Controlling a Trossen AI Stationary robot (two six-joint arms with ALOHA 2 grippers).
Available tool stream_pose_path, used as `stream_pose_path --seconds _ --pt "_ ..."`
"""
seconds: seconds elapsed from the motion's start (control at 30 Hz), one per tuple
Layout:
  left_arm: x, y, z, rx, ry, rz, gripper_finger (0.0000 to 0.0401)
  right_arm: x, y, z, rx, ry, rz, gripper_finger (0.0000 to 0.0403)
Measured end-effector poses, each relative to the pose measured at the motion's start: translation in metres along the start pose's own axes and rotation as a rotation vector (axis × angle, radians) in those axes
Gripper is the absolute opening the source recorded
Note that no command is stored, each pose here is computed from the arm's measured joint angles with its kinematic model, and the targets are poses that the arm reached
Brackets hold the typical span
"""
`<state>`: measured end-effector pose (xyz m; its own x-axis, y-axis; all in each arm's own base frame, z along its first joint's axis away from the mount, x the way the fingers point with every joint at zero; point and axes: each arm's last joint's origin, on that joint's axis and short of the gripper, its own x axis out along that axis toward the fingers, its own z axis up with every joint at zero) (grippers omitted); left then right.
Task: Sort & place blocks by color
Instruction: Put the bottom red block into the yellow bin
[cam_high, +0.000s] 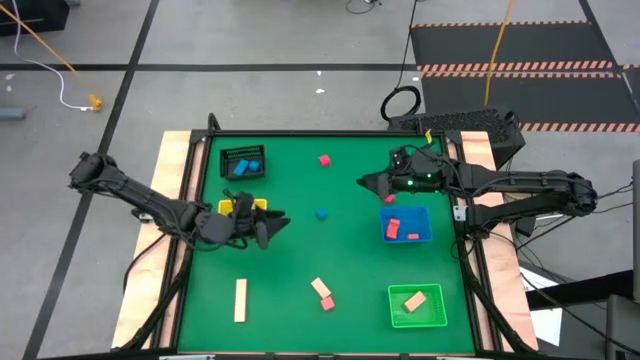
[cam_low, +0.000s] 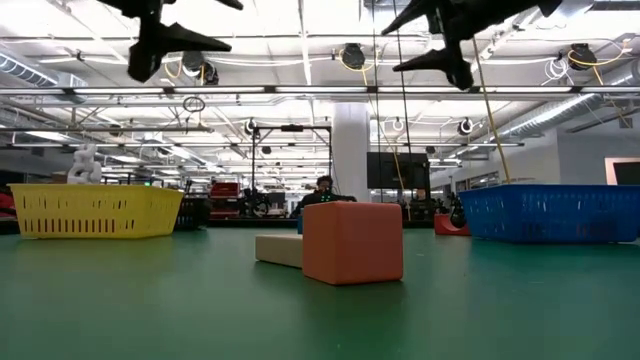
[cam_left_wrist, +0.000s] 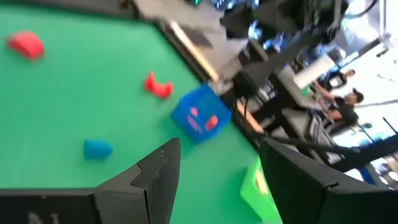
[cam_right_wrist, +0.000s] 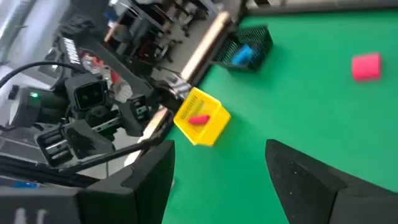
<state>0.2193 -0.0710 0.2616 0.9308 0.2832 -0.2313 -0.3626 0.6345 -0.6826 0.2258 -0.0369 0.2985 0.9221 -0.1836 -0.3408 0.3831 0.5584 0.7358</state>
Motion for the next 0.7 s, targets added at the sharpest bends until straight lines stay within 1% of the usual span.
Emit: stream_pose_path --seconds 0.1,0.17,0.3,0.37,0.43,0.57,0.63,0.7 --pt "0.001 -0.005 0.009 0.072 -0.098 -0.020 0.0219 0.001 0.001 0.004 -0.095 -0.081 -0.019 0.0242" --pt "0.001 -0.009 0.015 0.145 -0.165 -0.033 0.0219 0.000 0.003 0.006 -0.133 -0.117 -0.016 0.0242" --pt "0.000 -0.017 0.027 0.268 -0.273 -0.077 0.0219 0.001 0.004 0.006 -0.142 -0.120 -0.009 0.0242" --pt "0.001 -0.018 0.032 0.304 -0.306 -0.080 0.0219 0.001 0.007 0.010 -0.135 -0.178 0.008 0.0242" --pt "0.001 -0.018 0.035 0.315 -0.329 -0.081 0.0219 0.001 0.008 0.013 -0.158 -0.233 -0.015 0.0242" --pt "0.003 -0.016 0.039 0.305 -0.346 -0.064 0.0219 0.002 0.002 0.015 -0.281 -0.288 -0.133 0.0242" --pt "0.005 -0.014 0.041 0.294 -0.356 -0.051 0.0218 0.002 -0.003 0.019 -0.290 -0.291 -0.164 0.0242" --pt "0.006 -0.013 0.043 0.291 -0.363 -0.039 0.0219 0.002 -0.012 0.022 -0.278 -0.273 -0.221 0.0242"
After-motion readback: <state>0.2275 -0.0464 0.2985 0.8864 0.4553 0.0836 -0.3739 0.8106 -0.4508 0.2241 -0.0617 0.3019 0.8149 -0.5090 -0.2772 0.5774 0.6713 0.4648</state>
